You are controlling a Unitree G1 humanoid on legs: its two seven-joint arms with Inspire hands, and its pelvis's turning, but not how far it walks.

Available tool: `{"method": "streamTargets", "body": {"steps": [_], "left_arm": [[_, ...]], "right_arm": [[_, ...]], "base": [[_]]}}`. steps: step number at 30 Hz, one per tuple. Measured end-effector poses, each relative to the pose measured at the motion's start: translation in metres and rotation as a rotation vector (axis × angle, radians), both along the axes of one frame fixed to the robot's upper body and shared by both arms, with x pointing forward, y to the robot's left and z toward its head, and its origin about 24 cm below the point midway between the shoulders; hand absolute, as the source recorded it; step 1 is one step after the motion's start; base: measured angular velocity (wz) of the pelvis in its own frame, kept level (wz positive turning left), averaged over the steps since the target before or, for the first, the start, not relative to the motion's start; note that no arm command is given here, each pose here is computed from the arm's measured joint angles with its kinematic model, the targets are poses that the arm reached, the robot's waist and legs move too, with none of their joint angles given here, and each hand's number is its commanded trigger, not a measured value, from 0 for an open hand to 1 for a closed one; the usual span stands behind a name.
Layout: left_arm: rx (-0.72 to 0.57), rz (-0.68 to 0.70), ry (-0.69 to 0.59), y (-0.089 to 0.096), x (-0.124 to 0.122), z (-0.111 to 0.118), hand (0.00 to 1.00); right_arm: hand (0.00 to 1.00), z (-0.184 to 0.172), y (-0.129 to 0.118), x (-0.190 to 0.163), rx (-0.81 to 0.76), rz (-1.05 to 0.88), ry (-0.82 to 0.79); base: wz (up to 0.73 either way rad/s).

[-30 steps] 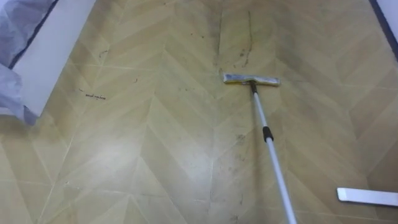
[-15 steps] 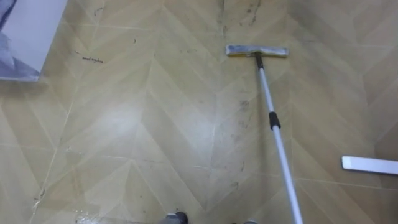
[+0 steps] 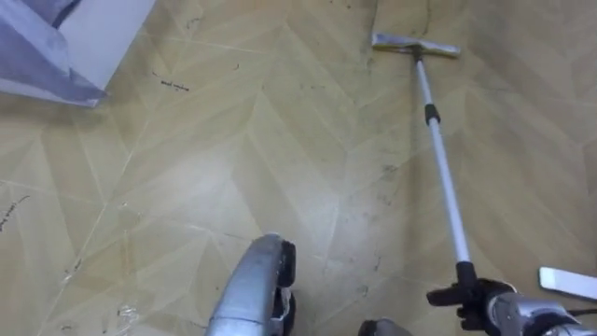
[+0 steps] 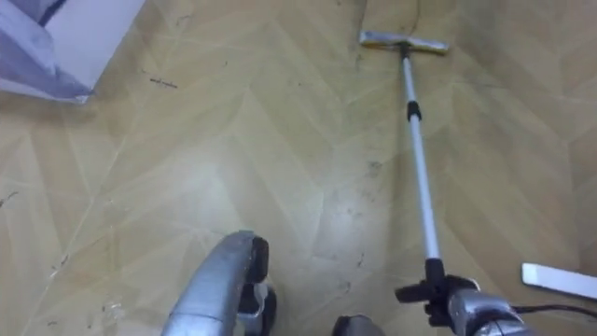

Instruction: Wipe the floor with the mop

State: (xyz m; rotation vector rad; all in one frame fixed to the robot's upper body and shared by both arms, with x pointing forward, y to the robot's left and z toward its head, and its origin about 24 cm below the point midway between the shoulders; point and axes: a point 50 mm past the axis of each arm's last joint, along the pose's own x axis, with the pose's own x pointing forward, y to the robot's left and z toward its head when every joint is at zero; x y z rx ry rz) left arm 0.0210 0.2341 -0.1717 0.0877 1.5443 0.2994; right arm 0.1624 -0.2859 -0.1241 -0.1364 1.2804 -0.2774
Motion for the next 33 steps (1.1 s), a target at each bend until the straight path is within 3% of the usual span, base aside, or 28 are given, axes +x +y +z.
{"method": "streamTargets", "body": {"steps": [6, 11, 13, 17, 20, 22, 25, 27, 30, 33], "left_arm": [[0.013, -0.019, -0.051, -0.002, 0.025, 0.001, 0.00], [0.048, -0.039, -0.098, -0.004, 0.035, 0.003, 0.00], [0.027, -0.044, -0.092, -0.013, 0.033, 0.000, 0.00], [0.031, -0.028, -0.030, -0.017, 0.020, -0.001, 0.00], [0.070, -0.019, -0.036, -0.012, 0.027, 0.001, 0.00], [0.094, 0.011, -0.054, -0.007, 0.030, 0.002, 0.00], [0.115, 0.013, -0.068, 0.002, 0.031, 0.005, 0.00], [0.112, 0.012, -0.064, 0.002, 0.027, 0.005, 0.00], [0.076, 0.008, -0.058, 0.001, 0.019, 0.004, 0.00], [0.057, -0.030, -0.061, -0.002, 0.023, 0.003, 0.00]], "right_arm": [[1.00, -0.022, -0.021, -0.123, -0.049, -0.117, 0.301], [1.00, -0.035, 0.009, -0.164, -0.013, -0.149, 0.394], [1.00, -0.039, 0.020, -0.164, -0.003, -0.149, 0.397], [1.00, -0.036, 0.016, -0.143, -0.026, -0.163, 0.401], [1.00, -0.022, 0.000, -0.081, -0.095, -0.147, 0.295], [1.00, 0.002, -0.012, -0.014, -0.133, -0.119, 0.119], [1.00, 0.030, -0.013, 0.046, -0.131, -0.085, -0.112], [1.00, 0.037, -0.009, 0.062, -0.079, -0.114, -0.188], [1.00, 0.022, -0.009, 0.036, -0.018, -0.164, -0.138], [1.00, -0.007, -0.020, -0.043, -0.019, -0.236, 0.055]], "base": [[0.33], [-0.06], [-0.15], [0.02], [0.00], [-0.17], [-0.13], [0.12], [0.41], [0.57]]}}
